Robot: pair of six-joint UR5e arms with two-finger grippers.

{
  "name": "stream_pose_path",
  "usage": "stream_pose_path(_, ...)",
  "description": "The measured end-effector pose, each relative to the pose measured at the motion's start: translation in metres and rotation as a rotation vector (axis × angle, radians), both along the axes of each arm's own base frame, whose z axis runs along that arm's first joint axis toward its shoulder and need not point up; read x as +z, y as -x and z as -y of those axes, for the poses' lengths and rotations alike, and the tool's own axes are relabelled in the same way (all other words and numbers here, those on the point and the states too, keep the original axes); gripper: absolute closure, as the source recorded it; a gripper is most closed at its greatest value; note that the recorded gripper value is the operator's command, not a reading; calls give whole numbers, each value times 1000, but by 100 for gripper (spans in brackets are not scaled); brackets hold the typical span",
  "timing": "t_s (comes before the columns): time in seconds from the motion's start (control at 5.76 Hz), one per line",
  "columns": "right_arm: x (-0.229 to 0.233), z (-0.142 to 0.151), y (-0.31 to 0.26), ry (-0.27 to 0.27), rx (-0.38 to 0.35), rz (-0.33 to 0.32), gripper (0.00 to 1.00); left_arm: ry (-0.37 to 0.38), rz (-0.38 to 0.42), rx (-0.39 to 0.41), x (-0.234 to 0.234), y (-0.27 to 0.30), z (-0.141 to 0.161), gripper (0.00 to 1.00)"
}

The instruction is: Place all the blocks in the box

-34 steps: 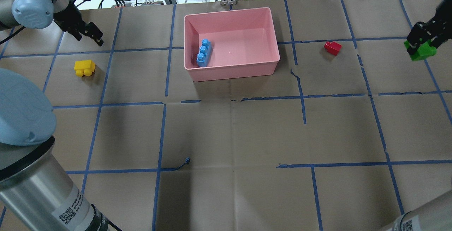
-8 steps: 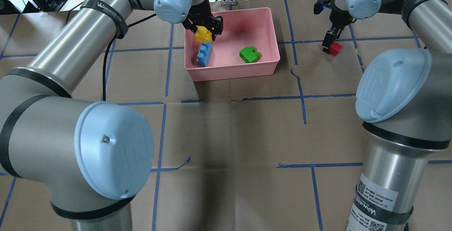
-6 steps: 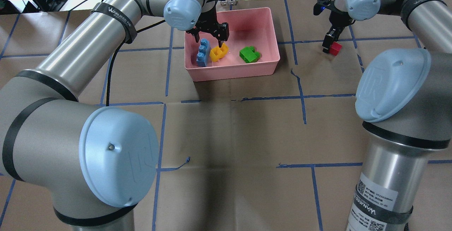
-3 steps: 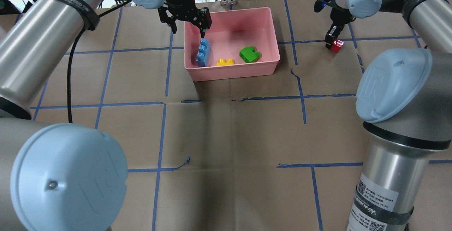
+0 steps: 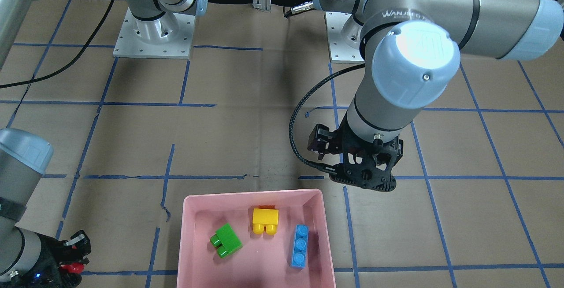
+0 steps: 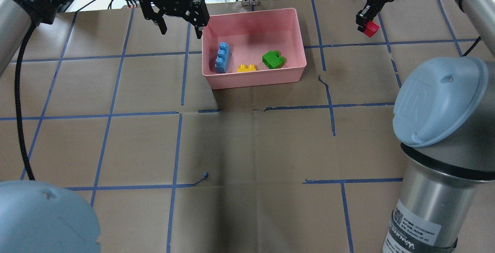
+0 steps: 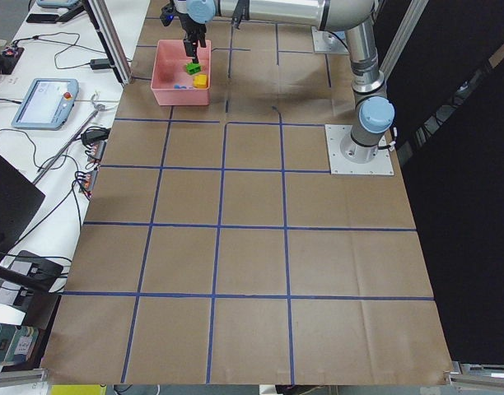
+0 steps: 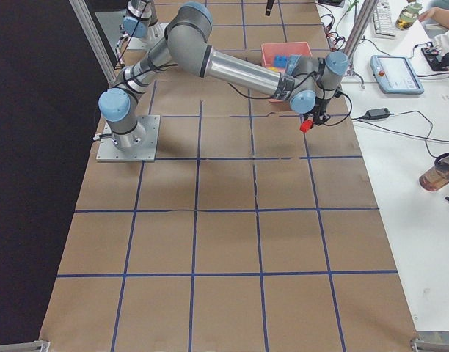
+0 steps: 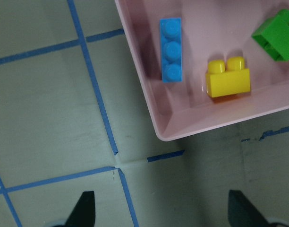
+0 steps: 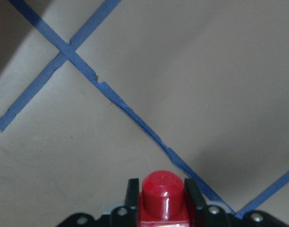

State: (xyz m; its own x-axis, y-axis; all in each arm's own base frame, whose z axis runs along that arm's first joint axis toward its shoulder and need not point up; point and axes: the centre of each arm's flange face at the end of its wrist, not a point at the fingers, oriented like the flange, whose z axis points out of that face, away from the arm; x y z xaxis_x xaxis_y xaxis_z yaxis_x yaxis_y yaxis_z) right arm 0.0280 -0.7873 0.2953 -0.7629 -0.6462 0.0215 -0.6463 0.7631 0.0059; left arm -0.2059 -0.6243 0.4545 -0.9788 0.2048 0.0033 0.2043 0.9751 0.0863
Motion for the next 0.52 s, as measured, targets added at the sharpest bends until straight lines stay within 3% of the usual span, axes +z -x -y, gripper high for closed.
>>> stream_pose_path(0.35,49,-22,-103,46,-187,11,85,25,-12,45,33,-40,-67,1)
stream_pose_path(0.52,59,-36,-169,60,-292,37,85,39,-12,55,39,-54,-85,1)
